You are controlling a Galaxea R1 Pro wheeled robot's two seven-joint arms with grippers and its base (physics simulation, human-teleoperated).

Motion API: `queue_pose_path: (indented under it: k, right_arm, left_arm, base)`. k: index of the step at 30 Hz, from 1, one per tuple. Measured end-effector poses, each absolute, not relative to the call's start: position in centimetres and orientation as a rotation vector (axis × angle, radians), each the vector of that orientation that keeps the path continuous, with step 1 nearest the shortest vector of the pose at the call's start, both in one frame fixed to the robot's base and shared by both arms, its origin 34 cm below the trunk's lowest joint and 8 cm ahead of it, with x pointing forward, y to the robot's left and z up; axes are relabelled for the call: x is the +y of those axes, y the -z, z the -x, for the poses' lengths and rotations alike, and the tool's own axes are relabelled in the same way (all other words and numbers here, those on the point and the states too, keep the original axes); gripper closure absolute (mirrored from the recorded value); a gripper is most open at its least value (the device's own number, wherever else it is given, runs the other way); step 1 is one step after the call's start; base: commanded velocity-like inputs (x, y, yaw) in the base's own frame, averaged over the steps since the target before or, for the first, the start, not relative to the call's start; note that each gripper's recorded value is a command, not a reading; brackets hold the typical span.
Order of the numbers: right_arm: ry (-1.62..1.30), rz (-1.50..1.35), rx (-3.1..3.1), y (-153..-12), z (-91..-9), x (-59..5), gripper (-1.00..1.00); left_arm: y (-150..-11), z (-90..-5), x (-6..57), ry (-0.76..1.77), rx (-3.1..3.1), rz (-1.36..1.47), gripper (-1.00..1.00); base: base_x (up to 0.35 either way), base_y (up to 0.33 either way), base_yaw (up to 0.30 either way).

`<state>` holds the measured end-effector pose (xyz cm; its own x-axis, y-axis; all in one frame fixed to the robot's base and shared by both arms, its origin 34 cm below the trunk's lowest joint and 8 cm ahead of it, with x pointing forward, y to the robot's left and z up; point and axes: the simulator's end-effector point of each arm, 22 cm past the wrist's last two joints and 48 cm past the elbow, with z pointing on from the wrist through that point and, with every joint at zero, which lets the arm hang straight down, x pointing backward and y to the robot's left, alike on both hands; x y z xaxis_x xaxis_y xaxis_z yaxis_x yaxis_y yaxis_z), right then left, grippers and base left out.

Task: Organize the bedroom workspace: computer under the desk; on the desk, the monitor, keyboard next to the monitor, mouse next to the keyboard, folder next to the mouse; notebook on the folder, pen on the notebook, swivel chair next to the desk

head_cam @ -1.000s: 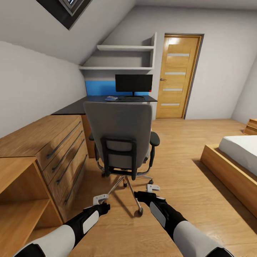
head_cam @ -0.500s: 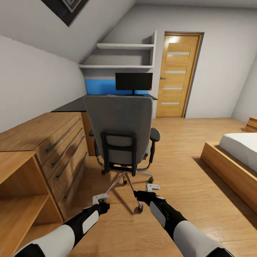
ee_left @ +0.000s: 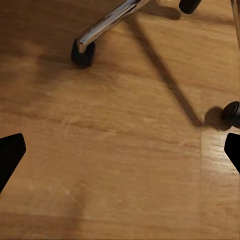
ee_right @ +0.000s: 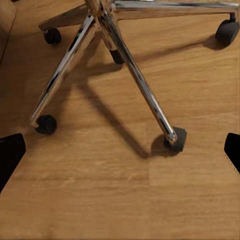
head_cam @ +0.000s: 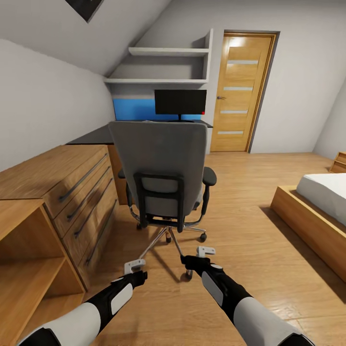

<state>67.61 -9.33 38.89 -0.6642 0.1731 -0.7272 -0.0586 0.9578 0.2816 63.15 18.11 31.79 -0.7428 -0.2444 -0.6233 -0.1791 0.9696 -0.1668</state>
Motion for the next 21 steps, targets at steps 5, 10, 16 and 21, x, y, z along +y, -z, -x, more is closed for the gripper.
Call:
queue_pose_path:
  k: [5, 10, 16, 21]
  right_arm:
    - [-0.312, -0.005, 2.251, -39.1, -67.8, -9.4, -1.0]
    - [-0.269, 0.056, 2.204, -39.8, -68.3, -9.5, -1.0]
    - [-0.197, 0.2, 2.166, -39.7, -68.0, -9.1, -1.0]
    - [-0.178, 0.234, 2.151, -39.7, -68.0, -9.1, -1.0]
  left_arm:
    - [-32.3, -63.7, 18.4, 0.122, 2.391, 0.304, -1.0]
    - [-32.5, -64.0, 18.6, 0.117, 2.374, 0.309, -1.0]
    - [-32.7, -64.2, 18.8, 0.113, 2.357, 0.314, -1.0]
    - [-33.5, -65.0, 19.2, 0.105, 2.299, 0.329, -1.0]
  base:
    - [0.083, 0.03, 0.0]
    - [0.228, 0.079, 0.0]
    - [0.132, 0.034, 0.0]
    - [0.097, 0.018, 0.0]
